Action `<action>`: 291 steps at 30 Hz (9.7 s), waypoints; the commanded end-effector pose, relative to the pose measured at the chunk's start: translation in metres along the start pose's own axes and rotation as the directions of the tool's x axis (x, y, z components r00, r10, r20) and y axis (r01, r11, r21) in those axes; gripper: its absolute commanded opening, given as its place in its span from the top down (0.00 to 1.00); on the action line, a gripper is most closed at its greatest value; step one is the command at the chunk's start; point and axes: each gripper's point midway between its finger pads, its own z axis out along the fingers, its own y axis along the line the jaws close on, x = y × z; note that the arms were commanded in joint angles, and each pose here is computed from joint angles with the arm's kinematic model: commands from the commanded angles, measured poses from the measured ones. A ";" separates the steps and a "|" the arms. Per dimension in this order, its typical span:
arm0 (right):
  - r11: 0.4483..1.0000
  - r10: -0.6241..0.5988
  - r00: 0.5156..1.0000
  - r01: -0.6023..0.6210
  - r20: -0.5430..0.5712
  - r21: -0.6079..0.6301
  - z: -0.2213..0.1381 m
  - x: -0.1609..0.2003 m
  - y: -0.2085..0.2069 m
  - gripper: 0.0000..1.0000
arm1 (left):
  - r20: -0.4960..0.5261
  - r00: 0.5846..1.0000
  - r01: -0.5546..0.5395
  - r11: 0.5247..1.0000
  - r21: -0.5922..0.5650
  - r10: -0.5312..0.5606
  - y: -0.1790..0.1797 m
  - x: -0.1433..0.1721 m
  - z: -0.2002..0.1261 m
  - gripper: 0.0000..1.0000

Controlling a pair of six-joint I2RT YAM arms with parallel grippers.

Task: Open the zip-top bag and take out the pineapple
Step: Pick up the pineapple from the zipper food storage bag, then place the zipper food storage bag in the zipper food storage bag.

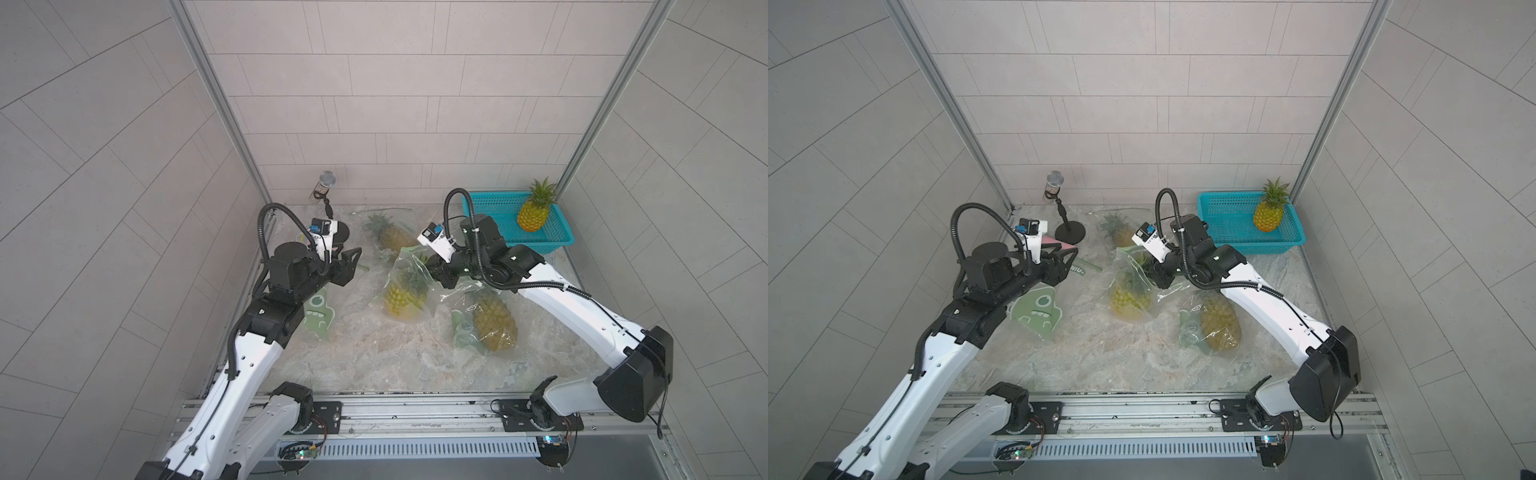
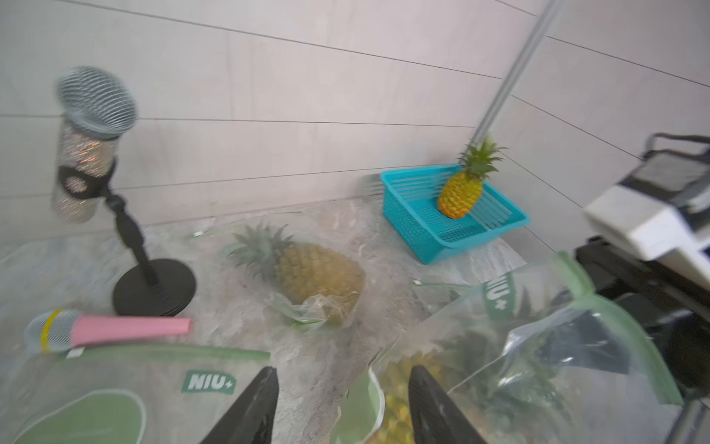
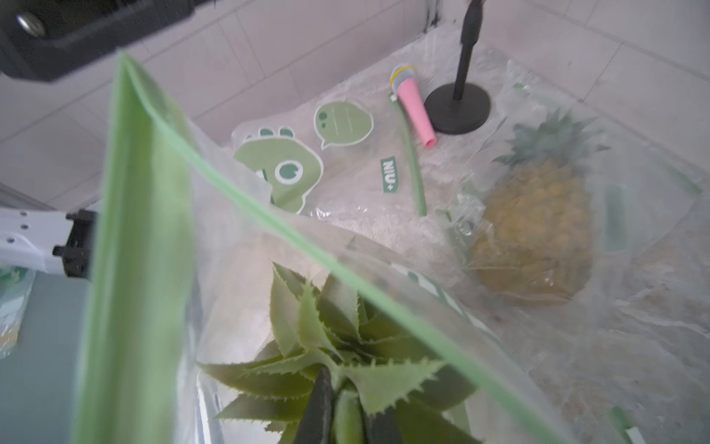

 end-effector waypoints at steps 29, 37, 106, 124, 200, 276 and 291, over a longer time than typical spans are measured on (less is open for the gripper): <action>0.999 0.024 0.815 0.005 0.579 -0.049 -0.119 -0.152 0.035 1.00 | 0.057 0.804 0.588 0.779 -0.218 -0.591 0.051 0.041 0.033 0.30; 0.998 0.034 0.807 0.009 0.590 -0.069 -0.122 -0.156 0.039 1.00 | 0.065 0.775 0.627 0.753 -0.197 -0.628 0.054 0.048 0.046 0.30; 0.996 -0.082 0.686 0.084 0.723 0.033 -0.178 -0.158 0.060 1.00 | -0.086 0.958 0.239 0.928 -0.286 -0.273 0.081 0.077 0.034 1.00; 0.994 -0.106 0.659 0.079 0.745 0.071 -0.196 -0.157 0.061 1.00 | -0.003 0.929 0.344 0.867 -0.361 -0.370 0.108 0.080 0.022 1.00; 0.979 -0.176 0.596 0.191 0.784 0.075 -0.225 -0.165 0.089 1.00 | -0.110 0.941 0.227 0.838 -0.496 -0.320 0.137 0.101 0.011 1.00; 0.861 -0.259 0.742 -0.113 0.619 0.496 -0.235 -0.116 -0.004 1.00 | 0.156 0.926 0.329 0.532 -0.780 -0.343 0.182 0.080 -0.060 1.00; 0.851 -0.234 0.772 -0.130 0.590 0.508 -0.228 -0.105 -0.018 1.00 | 0.309 0.859 0.502 0.552 -0.665 -0.408 0.161 0.036 -0.066 1.00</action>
